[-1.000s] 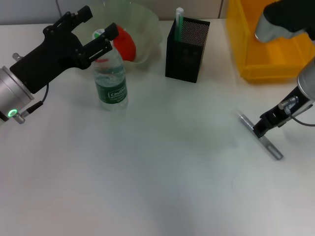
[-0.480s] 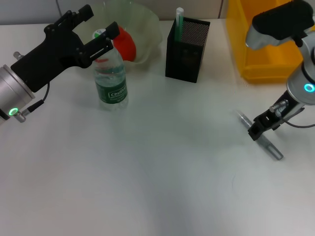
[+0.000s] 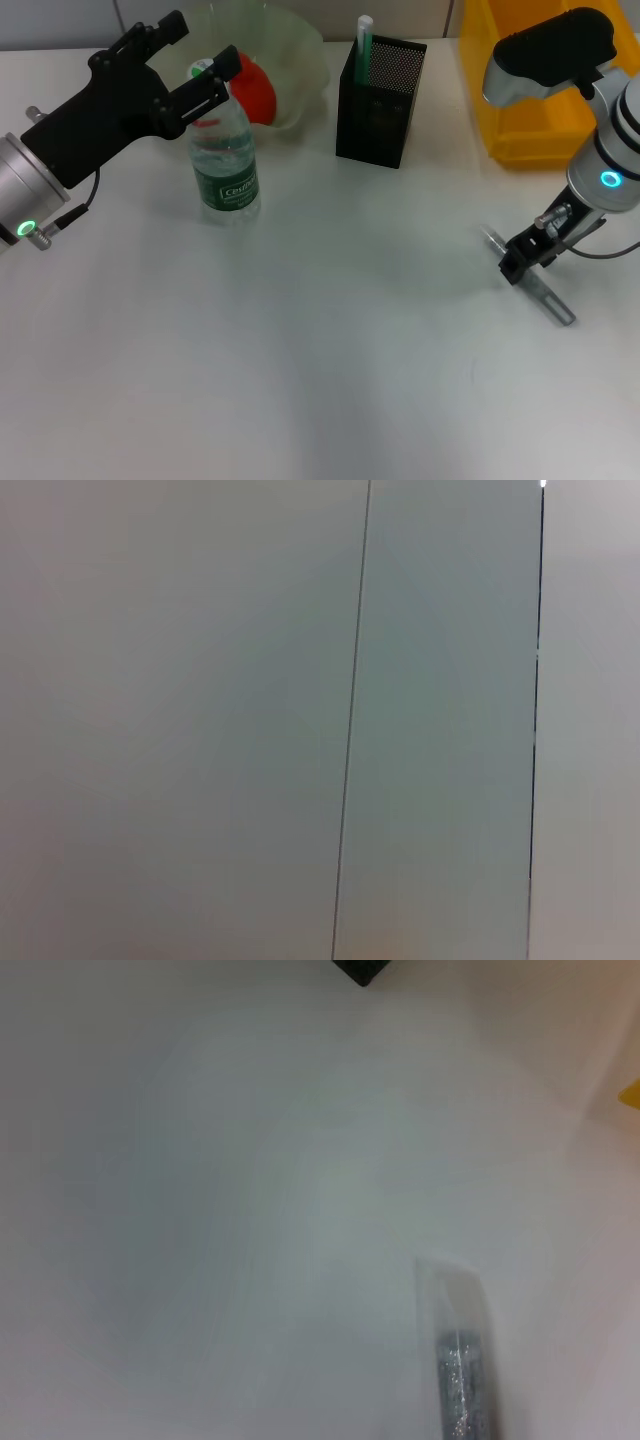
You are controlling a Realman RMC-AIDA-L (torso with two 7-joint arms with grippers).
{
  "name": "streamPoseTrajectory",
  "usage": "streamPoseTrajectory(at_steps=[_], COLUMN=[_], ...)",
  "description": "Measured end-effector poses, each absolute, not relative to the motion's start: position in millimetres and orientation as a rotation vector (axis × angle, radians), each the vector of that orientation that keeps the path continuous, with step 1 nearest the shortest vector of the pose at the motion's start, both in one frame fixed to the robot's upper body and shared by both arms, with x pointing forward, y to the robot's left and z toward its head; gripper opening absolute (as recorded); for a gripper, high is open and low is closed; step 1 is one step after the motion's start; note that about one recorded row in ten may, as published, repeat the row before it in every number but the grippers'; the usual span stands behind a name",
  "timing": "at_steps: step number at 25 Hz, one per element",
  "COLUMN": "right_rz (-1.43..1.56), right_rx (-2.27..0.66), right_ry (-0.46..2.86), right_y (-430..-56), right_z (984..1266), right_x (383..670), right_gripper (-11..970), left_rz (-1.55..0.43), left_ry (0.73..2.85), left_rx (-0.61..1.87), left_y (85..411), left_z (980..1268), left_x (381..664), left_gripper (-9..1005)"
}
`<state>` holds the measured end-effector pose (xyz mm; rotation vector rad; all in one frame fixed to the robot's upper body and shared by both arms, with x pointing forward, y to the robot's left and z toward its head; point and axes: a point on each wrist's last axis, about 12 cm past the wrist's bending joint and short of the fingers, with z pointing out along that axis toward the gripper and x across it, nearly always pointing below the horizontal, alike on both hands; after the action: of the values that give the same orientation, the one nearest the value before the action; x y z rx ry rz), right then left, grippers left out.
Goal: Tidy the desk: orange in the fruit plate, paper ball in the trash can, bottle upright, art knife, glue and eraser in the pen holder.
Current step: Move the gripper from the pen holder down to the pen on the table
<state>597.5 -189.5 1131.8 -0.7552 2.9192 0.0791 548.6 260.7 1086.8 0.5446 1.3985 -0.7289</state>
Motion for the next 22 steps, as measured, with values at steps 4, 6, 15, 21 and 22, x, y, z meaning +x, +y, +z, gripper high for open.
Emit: streamPoseTrajectory(at_steps=[4, 6, 15, 21, 22], right_rz=[0.08, 0.082, 0.089, 0.09, 0.089], right_rx=[-0.752, -0.749, -0.747, -0.749, -0.749], right_ry=[2.922, 2.925, 2.924, 2.92, 2.923], right_y=[-190.0, -190.5, -190.7, -190.7, -190.8], right_z=[1130.3, 1128.7, 1127.5, 1127.0, 1126.4], right_x=[597.8, 597.8, 598.4, 598.8, 598.6], right_gripper=[436, 427, 367, 334, 328], left_rz=[-0.728, -0.729, -0.732, -0.731, -0.729], left_ry=[1.398, 1.396, 1.391, 1.393, 1.393], left_rx=[0.544, 0.546, 0.552, 0.549, 0.547], left_y=[260.7, 260.1, 258.4, 259.2, 259.6], left_z=[1087.0, 1087.6, 1088.9, 1088.4, 1088.5], left_x=[548.8, 549.5, 551.1, 550.4, 550.5], left_gripper=[796, 796, 796, 796, 796])
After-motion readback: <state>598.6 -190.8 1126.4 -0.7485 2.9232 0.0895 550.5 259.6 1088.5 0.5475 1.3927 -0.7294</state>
